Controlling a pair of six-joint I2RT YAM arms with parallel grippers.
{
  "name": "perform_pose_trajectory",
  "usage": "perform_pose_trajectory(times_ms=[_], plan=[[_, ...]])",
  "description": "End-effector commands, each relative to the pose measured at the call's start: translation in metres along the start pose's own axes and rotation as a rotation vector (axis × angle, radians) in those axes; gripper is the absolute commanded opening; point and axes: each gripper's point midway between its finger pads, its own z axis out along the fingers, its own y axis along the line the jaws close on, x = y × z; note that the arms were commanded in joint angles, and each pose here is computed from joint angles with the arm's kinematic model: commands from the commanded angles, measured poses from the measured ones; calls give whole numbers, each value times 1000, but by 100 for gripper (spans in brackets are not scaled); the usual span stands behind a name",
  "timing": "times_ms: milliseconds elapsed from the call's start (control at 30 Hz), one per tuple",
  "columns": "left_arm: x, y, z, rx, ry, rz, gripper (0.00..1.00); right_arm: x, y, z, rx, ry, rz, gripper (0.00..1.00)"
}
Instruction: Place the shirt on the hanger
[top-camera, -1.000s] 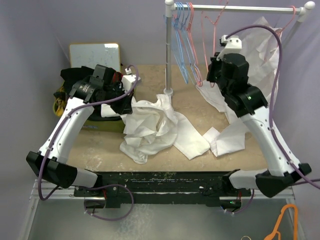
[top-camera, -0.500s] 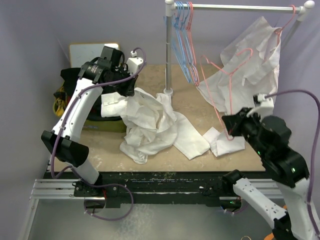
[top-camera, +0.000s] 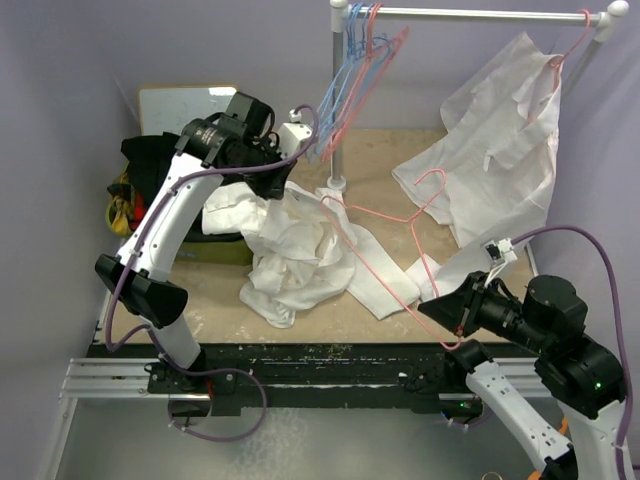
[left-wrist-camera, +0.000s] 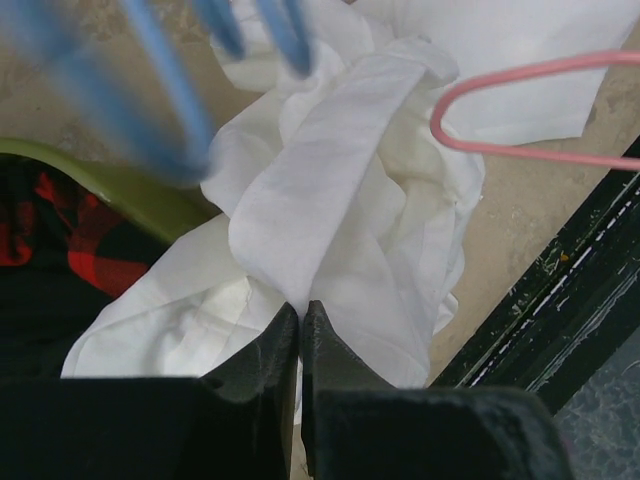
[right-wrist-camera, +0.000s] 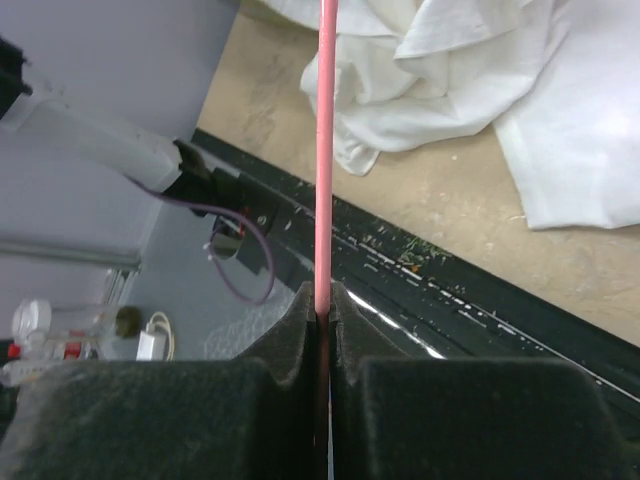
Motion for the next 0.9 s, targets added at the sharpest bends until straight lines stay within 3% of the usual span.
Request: perform_pose_trajectory(times_ms=[0,533,867], plan=[[-18,8,-23,-72,-58,47,7,1,40,-16,-202,33,-87,0],[-28,-40,-43,21,-94,130,9,-36,39,45,-231,43,-219,0],[-25,-30,-54,-70,-76,159,9,-51,18,57,-103,42,-295,0]])
